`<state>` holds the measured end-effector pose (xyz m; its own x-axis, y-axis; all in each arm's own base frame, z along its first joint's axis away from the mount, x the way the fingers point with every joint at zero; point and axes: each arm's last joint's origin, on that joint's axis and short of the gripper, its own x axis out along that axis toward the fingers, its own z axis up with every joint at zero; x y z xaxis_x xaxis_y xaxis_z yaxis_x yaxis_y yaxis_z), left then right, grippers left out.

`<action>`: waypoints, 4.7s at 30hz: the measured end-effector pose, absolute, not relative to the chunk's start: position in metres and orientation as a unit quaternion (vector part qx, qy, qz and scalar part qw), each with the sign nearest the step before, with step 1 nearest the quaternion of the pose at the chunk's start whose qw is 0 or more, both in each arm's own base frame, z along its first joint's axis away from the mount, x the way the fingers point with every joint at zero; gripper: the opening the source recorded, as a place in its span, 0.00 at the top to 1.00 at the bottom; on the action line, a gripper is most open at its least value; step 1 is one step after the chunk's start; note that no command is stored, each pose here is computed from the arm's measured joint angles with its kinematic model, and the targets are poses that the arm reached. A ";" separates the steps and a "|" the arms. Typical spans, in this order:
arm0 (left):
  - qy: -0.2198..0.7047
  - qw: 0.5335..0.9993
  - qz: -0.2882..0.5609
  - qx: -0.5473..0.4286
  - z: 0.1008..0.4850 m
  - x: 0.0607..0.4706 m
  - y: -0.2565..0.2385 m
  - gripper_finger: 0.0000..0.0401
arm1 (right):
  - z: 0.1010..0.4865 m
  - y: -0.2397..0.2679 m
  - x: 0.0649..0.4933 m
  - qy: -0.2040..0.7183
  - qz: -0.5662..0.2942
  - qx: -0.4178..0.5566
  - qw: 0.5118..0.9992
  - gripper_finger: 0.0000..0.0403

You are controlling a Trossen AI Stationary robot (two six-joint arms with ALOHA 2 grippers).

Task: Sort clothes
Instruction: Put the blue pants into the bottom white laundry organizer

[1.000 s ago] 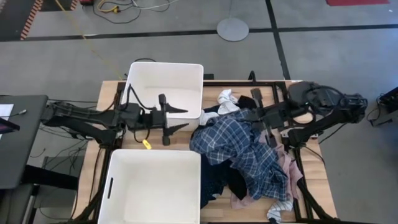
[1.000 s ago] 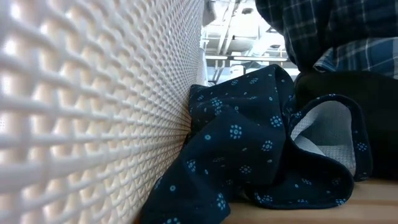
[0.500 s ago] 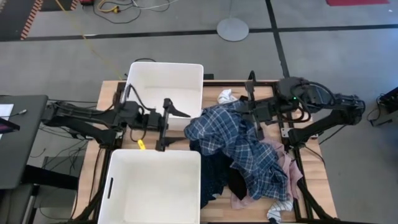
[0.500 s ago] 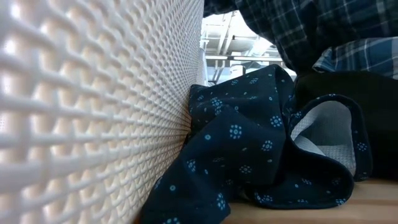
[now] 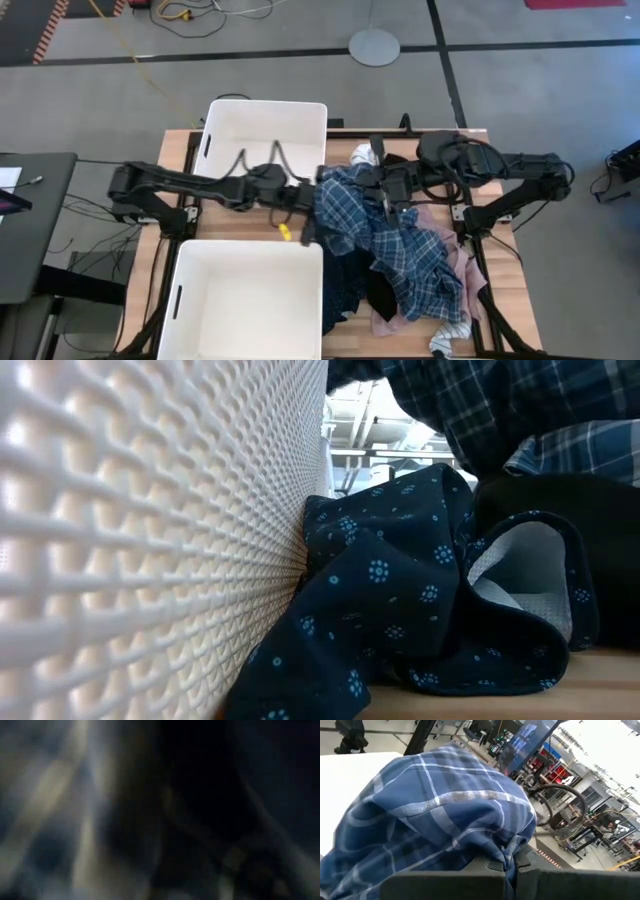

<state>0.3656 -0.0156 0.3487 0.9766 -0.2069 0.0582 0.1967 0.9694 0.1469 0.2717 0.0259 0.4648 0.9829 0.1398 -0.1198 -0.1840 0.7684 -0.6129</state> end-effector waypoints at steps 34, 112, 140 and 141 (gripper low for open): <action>-0.023 0.961 0.037 0.273 0.440 0.255 -0.034 0.99 | 0.461 0.059 0.222 0.133 0.112 -0.226 0.959 0.31; 0.107 0.966 -0.151 0.180 0.409 0.181 -0.152 0.98 | 0.343 0.060 0.276 0.068 -0.178 -0.245 0.951 1.00; 0.333 0.940 -0.060 0.043 0.334 0.172 -0.146 0.08 | 0.425 0.138 0.313 -0.055 0.137 -0.372 0.916 1.00; 0.339 0.938 -0.067 0.041 0.333 0.172 -0.147 0.08 | 0.423 0.139 0.313 -0.046 0.142 -0.375 0.915 1.00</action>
<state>0.1717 -0.1466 0.3334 0.7616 -0.0980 -0.6406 0.1530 0.9877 0.0308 0.3127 0.1386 0.4226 0.9554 0.2944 -0.0227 -0.2257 0.6784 -0.6991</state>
